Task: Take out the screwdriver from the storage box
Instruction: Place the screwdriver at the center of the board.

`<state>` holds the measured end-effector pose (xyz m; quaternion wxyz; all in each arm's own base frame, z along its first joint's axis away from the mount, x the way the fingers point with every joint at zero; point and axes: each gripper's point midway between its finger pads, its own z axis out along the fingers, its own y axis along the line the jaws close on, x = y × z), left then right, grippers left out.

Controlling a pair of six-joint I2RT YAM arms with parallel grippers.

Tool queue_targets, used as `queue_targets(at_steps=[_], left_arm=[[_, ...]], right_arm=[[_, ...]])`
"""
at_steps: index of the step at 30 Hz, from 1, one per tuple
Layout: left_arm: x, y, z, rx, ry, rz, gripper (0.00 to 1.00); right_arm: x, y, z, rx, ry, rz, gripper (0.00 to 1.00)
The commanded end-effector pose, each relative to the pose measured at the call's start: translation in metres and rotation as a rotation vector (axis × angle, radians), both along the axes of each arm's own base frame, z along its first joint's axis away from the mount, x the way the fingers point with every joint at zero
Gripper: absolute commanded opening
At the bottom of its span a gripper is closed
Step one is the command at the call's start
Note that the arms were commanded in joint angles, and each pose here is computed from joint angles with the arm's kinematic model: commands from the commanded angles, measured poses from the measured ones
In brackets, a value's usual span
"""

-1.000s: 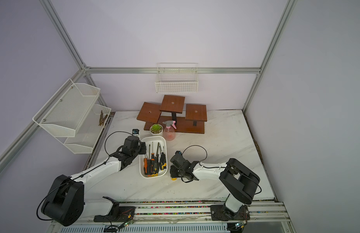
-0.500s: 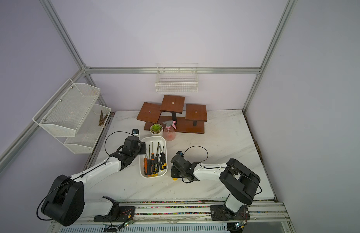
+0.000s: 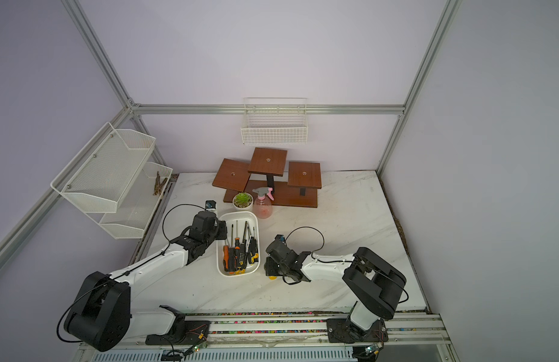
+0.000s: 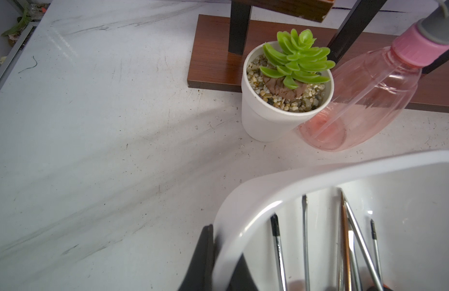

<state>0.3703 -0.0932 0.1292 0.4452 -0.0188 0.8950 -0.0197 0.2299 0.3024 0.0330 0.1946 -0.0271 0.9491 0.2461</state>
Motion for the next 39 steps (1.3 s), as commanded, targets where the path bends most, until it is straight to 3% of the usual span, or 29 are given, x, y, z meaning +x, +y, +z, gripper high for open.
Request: queue_targets(at_steps=[1, 8, 18, 22, 28, 33, 39], left_arm=[[0.008, 0.002, 0.022, -0.019, -0.096, 0.012, 0.00], [0.007, 0.004, 0.026, -0.019, -0.111, 0.025, 0.00], [0.013, 0.007, 0.040, -0.076, -0.191, 0.079, 0.00], [0.013, 0.011, 0.044, -0.082, -0.218, 0.101, 0.00], [0.009, 0.016, 0.043, -0.081, -0.231, 0.123, 0.00], [0.007, 0.014, 0.046, -0.084, -0.243, 0.111, 0.00], [-0.002, 0.007, 0.053, -0.085, -0.288, 0.080, 0.00]], right_arm=[[-0.002, -0.002, 0.005, 0.013, -0.013, -0.004, 0.49], [0.002, -0.002, 0.028, 0.035, -0.062, -0.003, 0.50], [0.010, -0.009, 0.075, -0.064, -0.170, 0.031, 0.51], [0.007, 0.002, 0.105, -0.097, -0.239, 0.055, 0.51], [0.002, 0.052, 0.144, -0.037, -0.302, 0.133, 0.50], [0.011, 0.092, 0.132, -0.014, -0.276, 0.181, 0.46], [0.020, 0.105, 0.105, -0.059, -0.242, 0.167, 0.43]])
